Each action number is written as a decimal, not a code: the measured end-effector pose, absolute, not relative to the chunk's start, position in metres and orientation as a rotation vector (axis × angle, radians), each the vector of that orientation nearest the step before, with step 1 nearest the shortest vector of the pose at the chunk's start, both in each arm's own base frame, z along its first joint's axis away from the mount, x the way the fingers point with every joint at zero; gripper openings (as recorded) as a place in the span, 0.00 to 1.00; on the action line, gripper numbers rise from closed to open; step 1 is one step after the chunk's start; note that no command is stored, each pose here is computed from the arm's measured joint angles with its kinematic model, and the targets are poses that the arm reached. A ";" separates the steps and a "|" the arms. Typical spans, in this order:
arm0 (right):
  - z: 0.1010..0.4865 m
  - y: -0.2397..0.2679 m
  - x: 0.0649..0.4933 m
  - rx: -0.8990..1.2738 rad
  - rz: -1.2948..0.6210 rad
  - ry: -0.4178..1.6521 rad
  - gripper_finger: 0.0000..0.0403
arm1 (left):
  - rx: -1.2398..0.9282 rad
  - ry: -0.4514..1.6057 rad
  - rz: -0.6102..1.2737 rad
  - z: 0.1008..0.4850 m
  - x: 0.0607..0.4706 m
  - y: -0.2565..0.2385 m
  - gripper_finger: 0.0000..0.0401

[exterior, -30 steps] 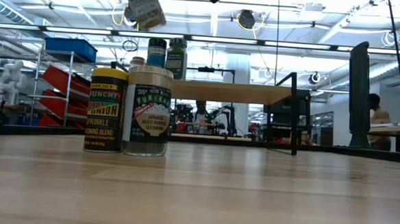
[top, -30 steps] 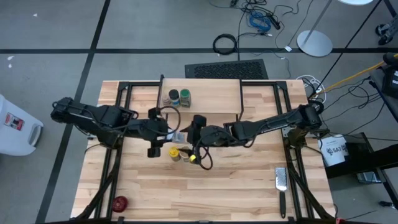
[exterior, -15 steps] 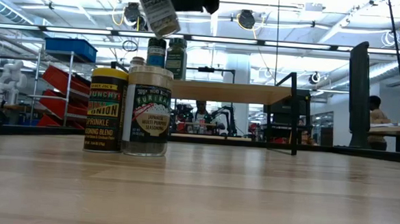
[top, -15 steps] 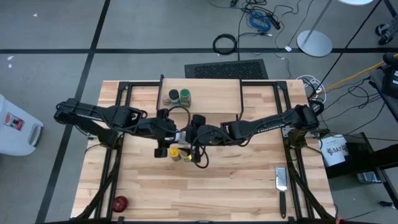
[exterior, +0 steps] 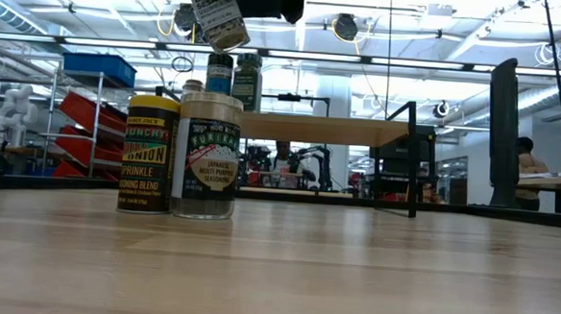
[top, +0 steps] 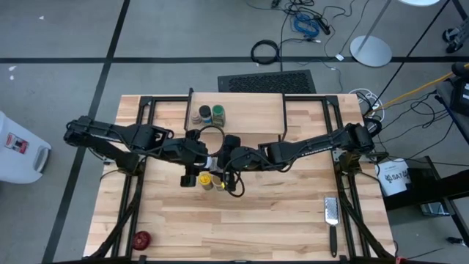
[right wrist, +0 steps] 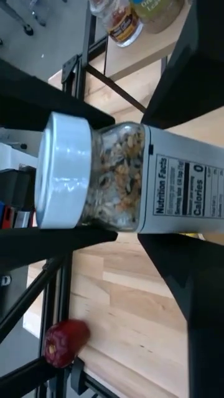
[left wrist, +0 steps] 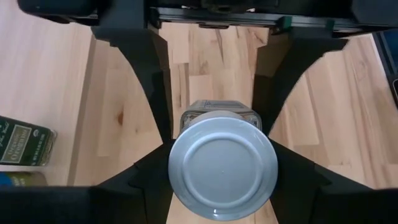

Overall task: Shelf spices
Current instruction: Put the white seasoning bottle on the shelf

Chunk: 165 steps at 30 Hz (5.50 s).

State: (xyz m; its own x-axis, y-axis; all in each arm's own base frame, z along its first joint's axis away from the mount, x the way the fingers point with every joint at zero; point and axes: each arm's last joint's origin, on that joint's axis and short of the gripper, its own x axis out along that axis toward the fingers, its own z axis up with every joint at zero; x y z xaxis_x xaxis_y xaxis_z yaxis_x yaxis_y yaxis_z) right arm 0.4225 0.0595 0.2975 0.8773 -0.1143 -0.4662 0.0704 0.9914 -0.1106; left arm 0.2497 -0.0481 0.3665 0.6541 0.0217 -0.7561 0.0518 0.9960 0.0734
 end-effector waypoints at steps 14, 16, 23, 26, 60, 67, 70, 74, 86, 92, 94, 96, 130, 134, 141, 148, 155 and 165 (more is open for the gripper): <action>0.298 0.059 0.422 -0.107 -0.067 0.495 0.46 | 0.123 0.845 -0.016 0.367 0.250 -0.048 0.57; 0.297 0.057 0.422 -0.117 -0.063 0.512 0.48 | 0.123 0.816 -0.022 0.369 0.252 -0.049 0.62; 0.293 0.051 0.420 -0.120 -0.077 0.557 0.47 | 0.177 0.698 0.041 0.384 0.246 -0.046 0.80; 0.296 0.047 0.417 -0.119 -0.086 0.566 0.47 | 0.202 0.636 0.135 0.398 0.236 -0.041 0.83; 0.328 -0.095 0.344 -0.070 -0.039 0.326 0.48 | 0.115 0.513 0.339 0.408 0.186 -0.025 0.84; 0.296 -0.115 0.335 -0.043 -0.087 0.321 0.49 | 0.119 0.513 0.338 0.409 0.186 -0.025 0.84; 0.285 -0.118 0.332 -0.048 -0.097 0.319 0.49 | 0.119 0.509 0.338 0.409 0.186 -0.025 0.84; 0.281 -0.120 0.330 -0.044 -0.105 0.317 0.49 | 0.131 0.490 0.331 0.411 0.187 -0.025 0.84; 0.267 -0.132 0.334 -0.062 -0.122 0.351 0.49 | 0.139 0.465 0.319 0.413 0.189 -0.026 0.84; 0.261 -0.140 0.334 -0.054 -0.127 0.352 0.49 | 0.141 0.470 0.319 0.413 0.190 -0.026 0.84; 0.261 -0.142 0.334 -0.044 -0.121 0.351 0.49 | 0.141 0.471 0.318 0.412 0.190 -0.026 0.84; 0.261 -0.143 0.333 -0.040 -0.125 0.358 0.49 | 0.142 0.473 0.318 0.412 0.190 -0.026 0.84; 0.256 -0.158 0.323 -0.012 -0.094 0.402 0.50 | 0.141 0.473 0.318 0.412 0.190 -0.026 0.84; 0.255 -0.159 0.322 -0.008 -0.098 0.412 0.56 | 0.140 0.473 0.318 0.412 0.190 -0.026 0.84; 0.255 -0.161 0.320 -0.012 -0.094 0.418 0.64 | 0.139 0.472 0.318 0.412 0.190 -0.026 0.84; 0.256 -0.161 0.320 -0.018 -0.079 0.410 0.64 | 0.110 0.472 0.298 0.412 0.190 -0.027 0.84; 0.267 -0.156 0.310 -0.028 -0.075 0.429 0.64 | 0.114 0.530 0.250 0.397 0.194 -0.029 0.84; 0.300 -0.140 0.284 -0.087 -0.156 0.446 0.64 | 0.039 0.668 0.159 0.349 0.201 -0.034 0.84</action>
